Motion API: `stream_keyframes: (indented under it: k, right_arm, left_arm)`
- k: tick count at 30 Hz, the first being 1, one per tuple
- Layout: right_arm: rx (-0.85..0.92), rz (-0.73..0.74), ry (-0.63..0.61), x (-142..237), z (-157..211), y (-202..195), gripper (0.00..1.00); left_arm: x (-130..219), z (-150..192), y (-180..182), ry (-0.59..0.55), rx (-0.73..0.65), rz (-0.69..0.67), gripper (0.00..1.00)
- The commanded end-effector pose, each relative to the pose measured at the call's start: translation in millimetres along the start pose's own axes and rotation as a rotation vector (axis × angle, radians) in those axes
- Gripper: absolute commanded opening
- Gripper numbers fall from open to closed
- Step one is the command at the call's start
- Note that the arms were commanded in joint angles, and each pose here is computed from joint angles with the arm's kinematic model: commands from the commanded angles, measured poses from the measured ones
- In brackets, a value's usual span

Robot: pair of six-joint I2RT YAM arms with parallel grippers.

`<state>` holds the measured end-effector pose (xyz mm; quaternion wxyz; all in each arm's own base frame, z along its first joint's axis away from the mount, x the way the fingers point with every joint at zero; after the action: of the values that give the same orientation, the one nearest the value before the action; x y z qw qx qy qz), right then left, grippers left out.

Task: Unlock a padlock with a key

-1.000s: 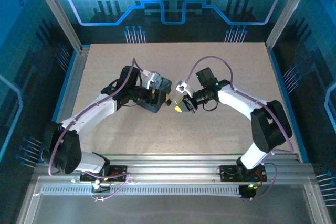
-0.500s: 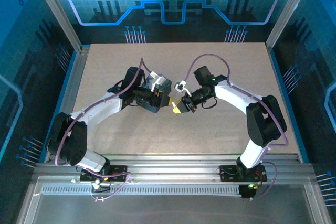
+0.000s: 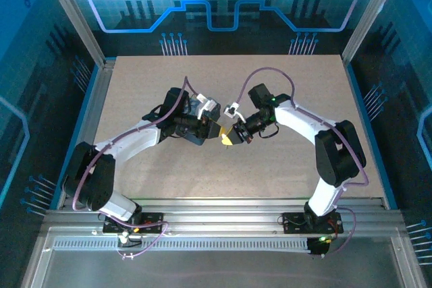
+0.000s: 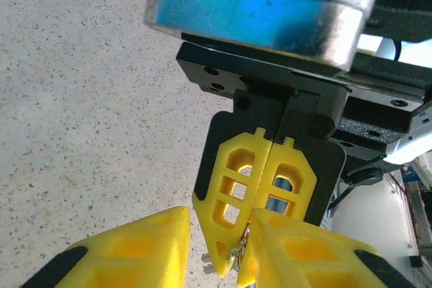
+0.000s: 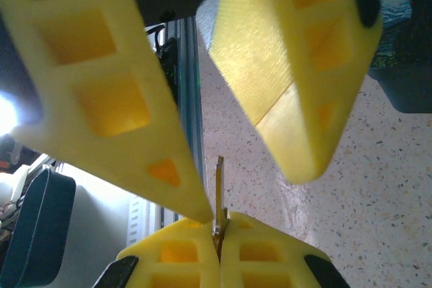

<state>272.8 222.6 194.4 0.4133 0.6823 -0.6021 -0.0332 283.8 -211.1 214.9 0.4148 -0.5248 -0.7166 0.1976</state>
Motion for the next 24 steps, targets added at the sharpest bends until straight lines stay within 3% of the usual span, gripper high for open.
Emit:
stream_keyframes:
  k: [1,8,19,23,24]
  right_arm:
    - [-0.008,-0.035,-0.012,2,-4,0,0.0]
    - [-0.008,-0.037,-0.015,1,-9,-3,0.0]
    - [-0.038,-0.034,-0.014,-1,-6,-13,0.0]
    - [-0.067,0.001,-0.024,7,-2,-18,0.1]
    - [-0.072,0.011,-0.028,9,0,-19,0.16]
  left_arm:
    - [-3,-5,-6,0.003,-0.01,0.061,0.25]
    - [-4,-4,-7,0.023,0.014,0.087,0.2]
    - [-11,-4,1,0.091,0.13,0.078,0.0]
    - [-8,-8,4,0.066,0.144,0.026,0.0]
    - [-7,-11,7,0.054,0.163,0.001,0.0]
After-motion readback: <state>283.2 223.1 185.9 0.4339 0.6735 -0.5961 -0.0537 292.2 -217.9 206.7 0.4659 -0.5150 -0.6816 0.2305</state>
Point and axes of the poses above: each hand's point on the last joint's axis, 136 mm out from that joint toward the fingers, its own x axis back along the fingers, its own y axis along the line the jaws close on, z = x × y, the point moved 8 cm from there along x, back along the fingers, and after that the axes turned 5 degrees about x, right-handed, at the moved point
